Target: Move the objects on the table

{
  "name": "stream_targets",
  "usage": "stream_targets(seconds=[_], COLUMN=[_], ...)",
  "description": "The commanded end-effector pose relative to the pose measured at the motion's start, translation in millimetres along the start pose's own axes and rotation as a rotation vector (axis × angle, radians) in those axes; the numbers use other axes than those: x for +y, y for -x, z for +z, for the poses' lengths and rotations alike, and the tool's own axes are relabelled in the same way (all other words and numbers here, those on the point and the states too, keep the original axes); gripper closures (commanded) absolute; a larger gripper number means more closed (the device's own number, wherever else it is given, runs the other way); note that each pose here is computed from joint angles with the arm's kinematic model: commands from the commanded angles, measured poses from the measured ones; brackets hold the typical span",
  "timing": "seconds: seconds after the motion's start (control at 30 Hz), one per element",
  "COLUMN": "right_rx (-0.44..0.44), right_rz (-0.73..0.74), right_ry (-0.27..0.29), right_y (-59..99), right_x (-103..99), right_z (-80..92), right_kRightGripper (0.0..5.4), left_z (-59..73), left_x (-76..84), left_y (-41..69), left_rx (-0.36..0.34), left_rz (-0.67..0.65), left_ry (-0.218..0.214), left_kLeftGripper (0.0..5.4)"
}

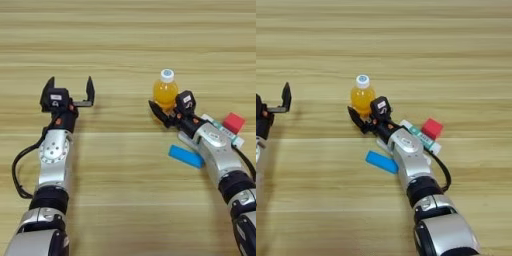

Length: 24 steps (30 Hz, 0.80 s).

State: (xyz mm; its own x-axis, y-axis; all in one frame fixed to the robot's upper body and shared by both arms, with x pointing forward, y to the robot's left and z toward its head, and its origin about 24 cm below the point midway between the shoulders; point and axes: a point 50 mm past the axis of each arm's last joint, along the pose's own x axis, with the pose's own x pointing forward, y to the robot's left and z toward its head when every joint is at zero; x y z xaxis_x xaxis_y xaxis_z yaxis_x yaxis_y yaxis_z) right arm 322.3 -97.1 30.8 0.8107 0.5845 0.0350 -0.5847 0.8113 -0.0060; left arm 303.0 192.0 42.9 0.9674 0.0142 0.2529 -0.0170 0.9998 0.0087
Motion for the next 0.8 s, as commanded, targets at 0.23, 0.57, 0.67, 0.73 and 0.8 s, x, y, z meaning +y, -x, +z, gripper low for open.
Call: stream_targets(seconds=[0.23,0.57,0.67,0.73,0.8], right_rx=[0.01,0.014,0.014,0.012,0.009], right_rz=[-0.002,0.001,0.002,0.001,0.0], right_ry=[0.002,0.001,0.001,0.001,0.002], right_y=[-3.6,-4.0,-4.1,-4.2,-4.2], right_x=[-1.7,-1.3,-1.1,-1.1,-1.4], right_z=[0.8,0.0,0.1,0.2,0.8], right_kRightGripper=[1.78,0.32,0.05,0.05,0.05], left_z=[-1.8,-1.6,-1.6,-1.6,-1.6], left_x=[-0.9,-0.5,-0.2,-0.2,-0.2], left_y=[-3.5,-3.4,-3.5,-3.5,-3.5], left_rx=[0.024,0.021,0.02,0.02,0.019], left_rz=[-0.028,-0.032,-0.034,-0.034,-0.034], left_ry=[-0.012,-0.016,-0.017,-0.017,-0.017], left_kLeftGripper=[0.0,0.0,0.0,0.0,0.0])
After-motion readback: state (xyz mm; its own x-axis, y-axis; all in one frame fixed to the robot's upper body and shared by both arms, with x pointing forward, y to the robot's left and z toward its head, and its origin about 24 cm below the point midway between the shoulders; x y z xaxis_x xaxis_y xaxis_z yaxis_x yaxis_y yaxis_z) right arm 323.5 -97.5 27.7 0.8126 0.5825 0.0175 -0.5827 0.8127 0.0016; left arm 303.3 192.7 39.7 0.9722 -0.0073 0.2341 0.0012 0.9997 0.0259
